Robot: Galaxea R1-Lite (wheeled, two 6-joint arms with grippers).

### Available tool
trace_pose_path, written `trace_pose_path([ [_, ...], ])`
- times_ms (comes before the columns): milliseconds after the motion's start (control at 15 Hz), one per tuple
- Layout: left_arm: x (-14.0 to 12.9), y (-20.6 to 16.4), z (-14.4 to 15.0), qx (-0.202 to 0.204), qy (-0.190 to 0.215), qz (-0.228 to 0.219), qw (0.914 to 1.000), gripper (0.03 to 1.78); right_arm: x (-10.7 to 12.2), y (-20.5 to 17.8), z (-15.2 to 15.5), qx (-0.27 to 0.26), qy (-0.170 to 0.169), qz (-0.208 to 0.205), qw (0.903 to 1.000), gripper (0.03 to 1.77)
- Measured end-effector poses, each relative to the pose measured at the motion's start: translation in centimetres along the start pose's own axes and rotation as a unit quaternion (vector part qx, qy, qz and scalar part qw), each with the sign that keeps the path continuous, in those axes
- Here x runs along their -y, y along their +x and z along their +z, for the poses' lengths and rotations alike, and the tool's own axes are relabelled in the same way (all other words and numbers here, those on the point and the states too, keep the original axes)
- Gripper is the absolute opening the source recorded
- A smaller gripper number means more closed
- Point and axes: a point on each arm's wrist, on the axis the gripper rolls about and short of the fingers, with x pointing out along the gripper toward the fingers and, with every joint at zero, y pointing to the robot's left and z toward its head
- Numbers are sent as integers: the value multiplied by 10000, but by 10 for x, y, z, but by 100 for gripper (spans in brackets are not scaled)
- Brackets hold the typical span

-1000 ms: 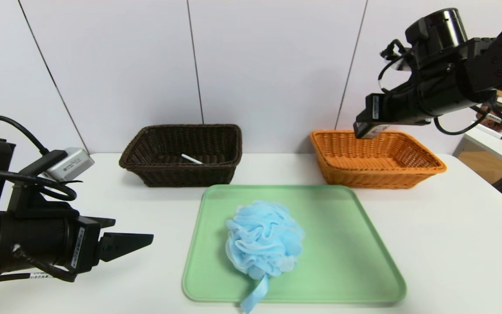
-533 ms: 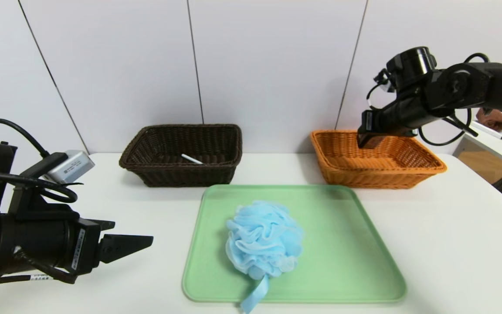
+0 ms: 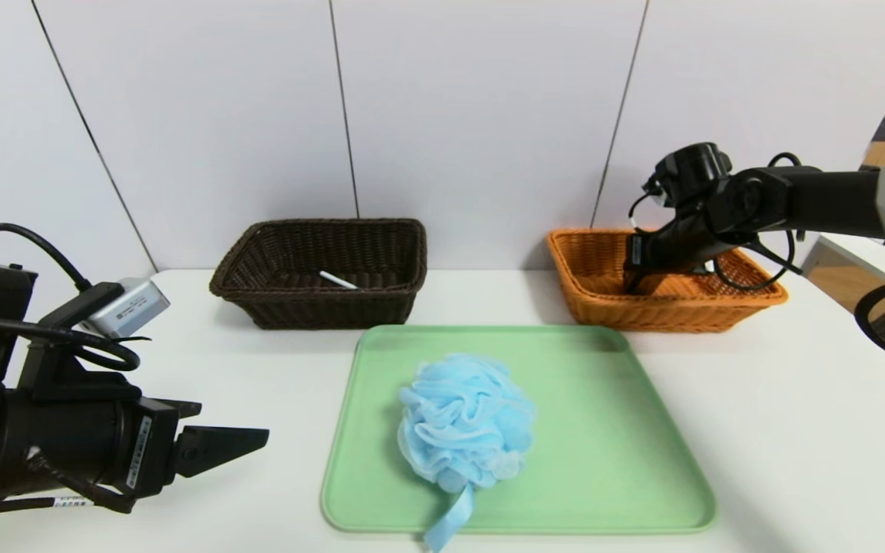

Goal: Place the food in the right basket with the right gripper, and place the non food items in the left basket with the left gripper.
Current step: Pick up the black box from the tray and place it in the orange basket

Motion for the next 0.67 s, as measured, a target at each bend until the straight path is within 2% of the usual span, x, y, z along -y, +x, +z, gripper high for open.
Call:
trace_pose_path([
  [200,0,0,0,3,1,-1,10000,169,0,3,-2,-96,-11,112,9999,85],
  [467,0,1,1,-1,-1,-3,10000,169,0,3,-2,-87,2,129,9999,120],
  [667,0,1,1,4,1,0,10000,169,0,-5,1,-14,12,145,9999,136],
])
